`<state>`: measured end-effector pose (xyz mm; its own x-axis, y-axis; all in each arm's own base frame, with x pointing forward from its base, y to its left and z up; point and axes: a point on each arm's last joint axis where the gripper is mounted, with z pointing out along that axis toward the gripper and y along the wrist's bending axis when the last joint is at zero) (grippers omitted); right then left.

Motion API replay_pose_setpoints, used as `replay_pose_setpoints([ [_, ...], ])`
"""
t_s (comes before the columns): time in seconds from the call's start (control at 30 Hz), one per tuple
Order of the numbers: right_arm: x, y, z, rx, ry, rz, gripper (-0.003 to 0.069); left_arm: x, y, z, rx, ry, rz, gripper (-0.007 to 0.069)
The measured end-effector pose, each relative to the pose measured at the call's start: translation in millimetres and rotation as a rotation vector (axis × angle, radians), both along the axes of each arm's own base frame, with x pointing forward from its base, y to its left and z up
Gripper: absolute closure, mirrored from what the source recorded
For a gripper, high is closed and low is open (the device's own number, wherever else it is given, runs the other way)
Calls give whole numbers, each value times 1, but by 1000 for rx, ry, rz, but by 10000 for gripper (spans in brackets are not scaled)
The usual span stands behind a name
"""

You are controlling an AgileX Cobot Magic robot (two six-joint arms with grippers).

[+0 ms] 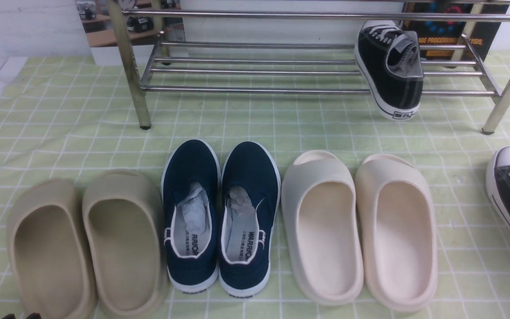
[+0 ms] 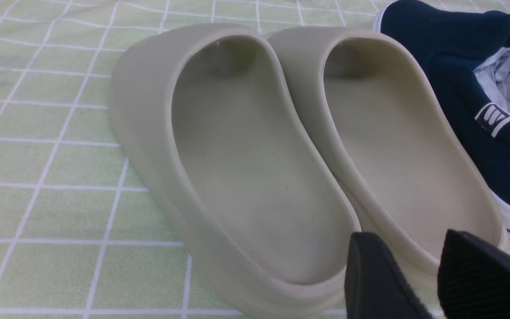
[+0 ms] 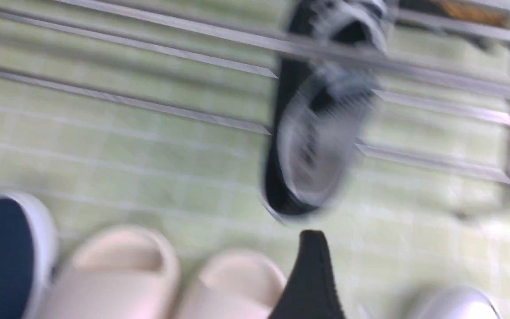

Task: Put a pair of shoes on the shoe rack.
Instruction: Use the right arm to grab the shoe closest to it, then use the right arm to put a shoe into the shoe rack

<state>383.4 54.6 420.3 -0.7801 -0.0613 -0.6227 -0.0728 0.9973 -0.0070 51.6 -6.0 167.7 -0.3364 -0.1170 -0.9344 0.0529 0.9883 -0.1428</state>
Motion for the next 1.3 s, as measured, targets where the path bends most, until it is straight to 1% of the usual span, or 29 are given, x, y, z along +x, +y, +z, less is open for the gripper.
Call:
replay_pose_setpoints([
  [0.07, -12, -19, -23, -16, 95, -66, 99, 0, 0, 0, 0, 0, 0, 386],
  [0.1, -21, -35, -51, -19, 202, -124, 101, 0, 0, 0, 0, 0, 0, 386],
  [0.17, -34, -52, -87, -19, 330, -180, 102, 0, 0, 0, 0, 0, 0, 386],
  [0.23, -51, -69, -131, 3, 451, -245, 102, 0, 0, 0, 0, 0, 0, 386],
  [0.33, -65, -76, -169, 15, 494, -273, 102, 0, 0, 0, 0, 0, 0, 386],
  [0.37, -65, -77, -171, 16, 494, -274, 102, 0, 0, 0, 0, 0, 0, 386],
  [0.4, -67, -76, -185, 25, 484, -272, 102, 0, 0, 0, 0, 0, 0, 386],
  [0.5, -64, -77, -199, 23, 470, -269, 102, 0, 0, 0, 0, 0, 0, 386],
  [0.57, -58, -80, -216, -11, 484, -275, 105, 0, 0, 0, 0, 0, 0, 386],
  [0.6, -57, -80, -217, -13, 486, -279, 106, 0, 0, 0, 0, 0, 0, 386],
  [0.63, -54, -84, -229, -55, 507, -292, 119, 0, 0, 0, 0, 0, 0, 386],
  [0.67, -52, -86, -234, -68, 516, -303, 137, 0, 0, 0, 0, 0, 0, 386],
  [0.7, -52, -86, -235, -67, 518, -312, 166, 0, 0, 0, 0, 0, 0, 386],
  [0.73, -51, -86, -235, -71, 519, -312, 210, 0, 0, 0, 0, 0, 0, 386],
  [0.8, -50, -85, -234, -70, 518, -310, 323, 0, 0, 0, 0, 0, 0, 386],
  [0.83, -49, -85, -232, -68, 519, -306, 396, 0, 0, 0, 0, 0, 0, 386],
  [0.87, -49, -84, -230, -68, 526, -303, 431, 0, 0, 0, 0, 0, 0, 386],
  [0.9, -48, -84, -229, -68, 525, -302, 437, 0, 0, 0, 0, 0, 0, 386],
  [0.93, -46, -85, -223, -73, 532, -294, 458, 0, 0, 0, 0, 0, 0, 386],
  [0.97, -45, -86, -217, -75, 529, -287, 459, 0, 0, 0, 0, 0, 0, 386],
  [1.07, -34, -79, -182, -45, 485, -239, 459, 0, 0, 0, 0, 0, 0, 386],
  [1.1, -28, -74, -166, -31, 445, -206, 459, 0, 0, 0, 0, 0, 0, 386],
  [1.2, -9, -58, -135, -4, 332, -134, 459, 0, 0, 0, 0, 0, 0, 386],
  [1.23, -6, -57, -134, 1, 329, -129, 459, 0, 0, 0, 0, 0, 0, 386],
  [1.3, 20, -51, -124, 13, 261, -106, 459, 0, 0, 0, 0, 0, 0, 386],
])
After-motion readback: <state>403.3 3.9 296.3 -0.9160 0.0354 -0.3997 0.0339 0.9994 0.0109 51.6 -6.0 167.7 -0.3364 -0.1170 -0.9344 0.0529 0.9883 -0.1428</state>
